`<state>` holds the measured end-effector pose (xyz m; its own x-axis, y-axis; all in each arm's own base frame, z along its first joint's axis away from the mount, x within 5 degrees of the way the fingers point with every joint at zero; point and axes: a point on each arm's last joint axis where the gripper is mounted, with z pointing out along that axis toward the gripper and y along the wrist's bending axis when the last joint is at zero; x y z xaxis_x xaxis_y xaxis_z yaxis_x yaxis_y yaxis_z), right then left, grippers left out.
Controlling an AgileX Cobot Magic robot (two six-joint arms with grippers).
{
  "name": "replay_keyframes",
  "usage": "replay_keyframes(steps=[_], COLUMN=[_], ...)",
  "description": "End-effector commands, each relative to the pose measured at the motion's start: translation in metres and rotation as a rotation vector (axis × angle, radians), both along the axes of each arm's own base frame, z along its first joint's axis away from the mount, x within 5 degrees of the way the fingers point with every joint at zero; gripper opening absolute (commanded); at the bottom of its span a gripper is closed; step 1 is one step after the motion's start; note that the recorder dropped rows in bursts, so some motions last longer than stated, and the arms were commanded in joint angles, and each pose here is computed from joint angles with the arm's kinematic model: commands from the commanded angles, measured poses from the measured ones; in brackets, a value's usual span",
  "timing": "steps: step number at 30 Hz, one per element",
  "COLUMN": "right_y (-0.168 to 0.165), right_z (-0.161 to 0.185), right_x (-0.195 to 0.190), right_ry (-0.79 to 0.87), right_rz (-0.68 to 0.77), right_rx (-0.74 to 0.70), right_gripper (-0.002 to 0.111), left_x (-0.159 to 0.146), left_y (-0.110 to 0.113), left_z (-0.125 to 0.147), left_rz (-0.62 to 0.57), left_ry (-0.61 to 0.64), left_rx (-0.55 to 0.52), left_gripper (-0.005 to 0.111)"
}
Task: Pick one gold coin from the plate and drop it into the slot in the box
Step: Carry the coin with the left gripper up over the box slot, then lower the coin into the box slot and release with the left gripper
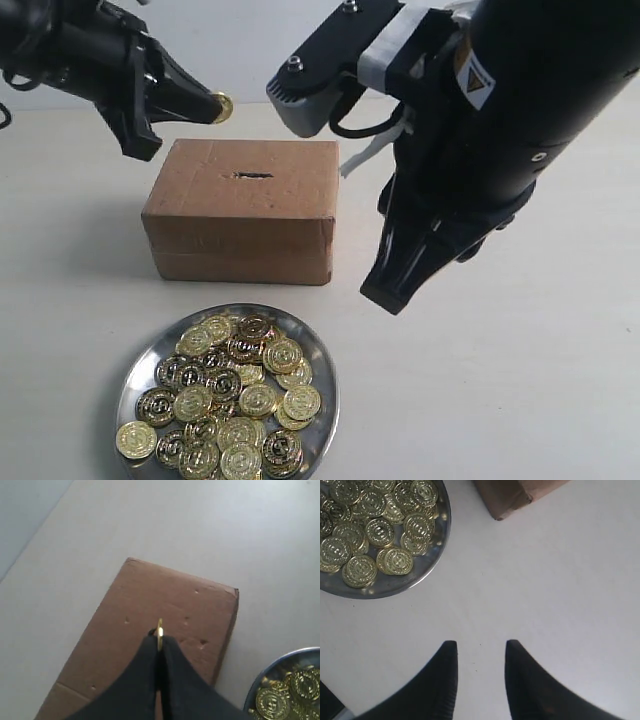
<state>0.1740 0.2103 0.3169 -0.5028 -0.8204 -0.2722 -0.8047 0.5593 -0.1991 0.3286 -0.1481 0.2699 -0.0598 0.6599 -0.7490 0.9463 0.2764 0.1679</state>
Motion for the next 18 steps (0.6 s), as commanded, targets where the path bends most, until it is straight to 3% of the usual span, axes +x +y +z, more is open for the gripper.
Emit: replay_keyframes(steps=[1, 3, 6, 18], right_y=[-0.003, -0.003, -0.004, -0.003], right_z=[0.006, 0.006, 0.006, 0.005], right_x=[-0.004, -0.006, -0.006, -0.007], right_ry=[0.001, 0.019, 0.026, 0.037], right_rz=[-0.006, -0.01, -0.011, -0.008], right_rx=[0.027, 0.02, 0.017, 0.024], right_gripper=[0.031, 0.031, 0.031, 0.031], left_x=[0.015, 0.022, 0.024, 0.034], left_y=[-0.015, -0.018, -0.021, -0.028], left_z=[-0.02, -0.029, -0.032, -0.045], left_rz=[-0.106, -0.2, -0.302, -0.318], left_ry=[-0.046, -0.12, -0.17, -0.146], left_rx=[0.112, 0.208, 0.23, 0.216], left_gripper=[0.0, 0.0, 0.0, 0.0])
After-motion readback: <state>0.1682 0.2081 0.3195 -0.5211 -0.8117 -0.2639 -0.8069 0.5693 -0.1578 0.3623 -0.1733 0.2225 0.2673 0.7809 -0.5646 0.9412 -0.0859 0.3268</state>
